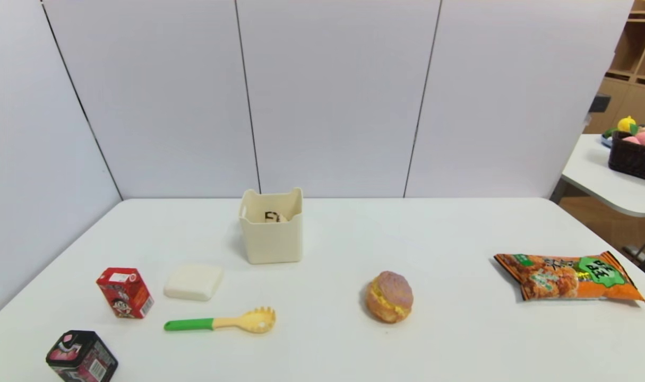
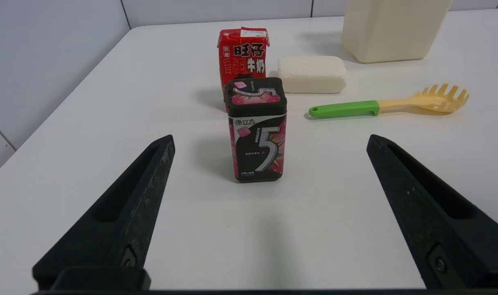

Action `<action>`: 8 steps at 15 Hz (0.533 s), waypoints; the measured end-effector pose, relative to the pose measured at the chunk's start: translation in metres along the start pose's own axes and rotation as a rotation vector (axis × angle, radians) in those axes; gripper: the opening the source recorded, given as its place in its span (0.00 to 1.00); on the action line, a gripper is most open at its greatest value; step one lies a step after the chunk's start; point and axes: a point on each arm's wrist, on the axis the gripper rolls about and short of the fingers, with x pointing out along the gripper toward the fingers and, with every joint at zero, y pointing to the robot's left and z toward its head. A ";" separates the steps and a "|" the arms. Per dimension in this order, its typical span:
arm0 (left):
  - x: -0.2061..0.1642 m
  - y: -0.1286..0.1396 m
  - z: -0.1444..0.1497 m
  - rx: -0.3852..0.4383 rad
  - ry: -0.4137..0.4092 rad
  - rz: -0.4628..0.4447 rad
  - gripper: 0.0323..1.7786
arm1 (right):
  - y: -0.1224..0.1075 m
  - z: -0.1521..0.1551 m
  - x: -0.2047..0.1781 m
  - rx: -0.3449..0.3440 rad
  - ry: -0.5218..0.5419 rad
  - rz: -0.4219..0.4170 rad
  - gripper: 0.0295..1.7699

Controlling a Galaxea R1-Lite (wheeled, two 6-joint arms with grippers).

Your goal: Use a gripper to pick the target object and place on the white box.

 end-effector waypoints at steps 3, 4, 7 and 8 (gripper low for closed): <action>0.000 0.000 0.000 0.000 0.000 0.000 0.95 | 0.001 -0.003 -0.001 0.015 -0.002 0.001 0.96; 0.000 0.000 0.000 0.000 0.000 0.000 0.95 | 0.001 -0.004 -0.001 0.045 -0.003 0.001 0.96; 0.000 0.000 0.000 0.000 0.000 0.000 0.95 | 0.001 -0.004 0.000 0.083 -0.001 0.001 0.96; 0.000 0.000 0.000 0.000 -0.001 0.000 0.95 | 0.001 -0.004 0.000 0.085 -0.003 0.000 0.96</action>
